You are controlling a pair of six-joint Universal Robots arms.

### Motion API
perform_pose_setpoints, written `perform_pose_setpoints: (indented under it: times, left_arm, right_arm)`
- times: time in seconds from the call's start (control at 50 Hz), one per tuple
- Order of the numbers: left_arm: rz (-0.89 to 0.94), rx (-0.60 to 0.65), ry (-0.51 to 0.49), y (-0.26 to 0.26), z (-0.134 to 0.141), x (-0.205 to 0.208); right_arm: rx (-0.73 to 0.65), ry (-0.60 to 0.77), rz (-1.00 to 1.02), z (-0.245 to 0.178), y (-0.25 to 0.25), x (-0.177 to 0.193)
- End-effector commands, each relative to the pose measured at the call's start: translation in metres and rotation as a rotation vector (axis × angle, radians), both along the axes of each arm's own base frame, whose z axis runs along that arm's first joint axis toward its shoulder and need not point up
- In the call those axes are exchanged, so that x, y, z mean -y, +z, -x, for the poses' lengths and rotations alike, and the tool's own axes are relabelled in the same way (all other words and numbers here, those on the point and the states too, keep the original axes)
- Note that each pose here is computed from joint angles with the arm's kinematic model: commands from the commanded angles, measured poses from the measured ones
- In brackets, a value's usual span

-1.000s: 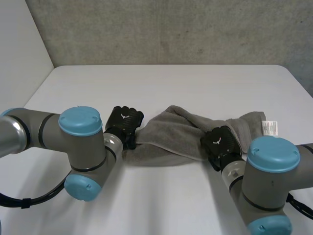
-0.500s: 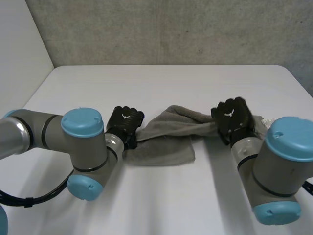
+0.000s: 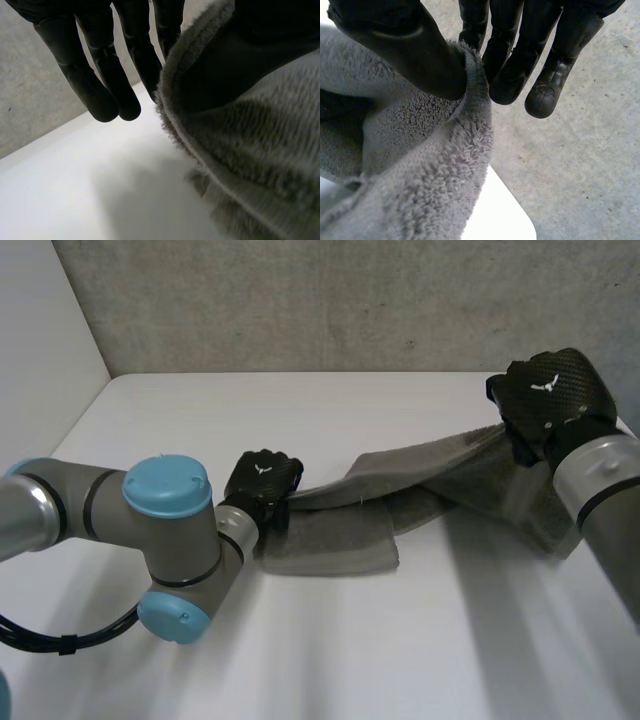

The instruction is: Fold the towel.

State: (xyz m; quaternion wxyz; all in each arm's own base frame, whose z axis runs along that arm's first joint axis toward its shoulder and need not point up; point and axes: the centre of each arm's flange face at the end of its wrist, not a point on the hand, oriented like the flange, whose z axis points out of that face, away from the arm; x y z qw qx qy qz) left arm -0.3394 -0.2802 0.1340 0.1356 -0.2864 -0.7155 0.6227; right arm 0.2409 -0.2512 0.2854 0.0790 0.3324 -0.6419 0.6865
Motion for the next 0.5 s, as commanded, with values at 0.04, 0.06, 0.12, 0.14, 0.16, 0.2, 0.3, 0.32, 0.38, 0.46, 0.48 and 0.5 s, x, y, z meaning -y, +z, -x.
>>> perform_pose_setpoints:
  times: [0.04,0.06,0.12,0.14,0.16,0.2,0.3,0.32,0.38,0.46,0.48,0.5]
  left_arm:
    - [0.068,-0.059,-0.02,0.036,0.001,0.009]
    - [0.099,-0.067,-0.014,0.046,0.001,0.016]
    - [0.137,-0.072,-0.004,0.056,-0.001,0.024]
    - [0.178,-0.068,0.011,0.065,-0.003,0.033]
    - [0.226,-0.055,0.024,0.075,-0.005,0.043]
    - [0.288,-0.042,0.035,0.087,-0.005,0.051]
    - [0.524,-0.009,0.059,0.127,0.001,0.071]
    - [0.633,-0.033,0.082,0.146,0.004,0.078]
    - [0.833,-0.121,0.14,0.181,0.0,0.087]
    - [1.01,-0.246,0.193,0.223,-0.009,0.085]
    - [1.026,-0.275,0.195,0.23,-0.011,0.081]
    - [1.026,-0.275,0.195,0.23,-0.011,0.081]
  right_arm:
    - [-0.055,0.028,-0.058,-0.002,0.017,0.026]
    - [-0.074,0.023,-0.058,-0.004,0.017,0.037]
    - [-0.095,0.028,-0.049,-0.008,0.017,0.046]
    - [-0.118,0.03,-0.034,-0.013,0.016,0.055]
    - [-0.139,0.036,-0.015,-0.019,0.015,0.063]
    - [-0.153,0.047,0.009,-0.025,0.014,0.072]
    - [-0.107,0.029,0.253,-0.046,0.035,0.11]
    - [-0.052,0.002,0.393,-0.049,0.051,0.122]
    - [0.075,-0.038,0.702,-0.052,0.088,0.133]
    - [0.173,-0.053,0.939,-0.052,0.113,0.126]
    - [0.181,-0.035,0.969,-0.053,0.116,0.12]
    - [0.182,-0.035,0.969,-0.053,0.116,0.12]
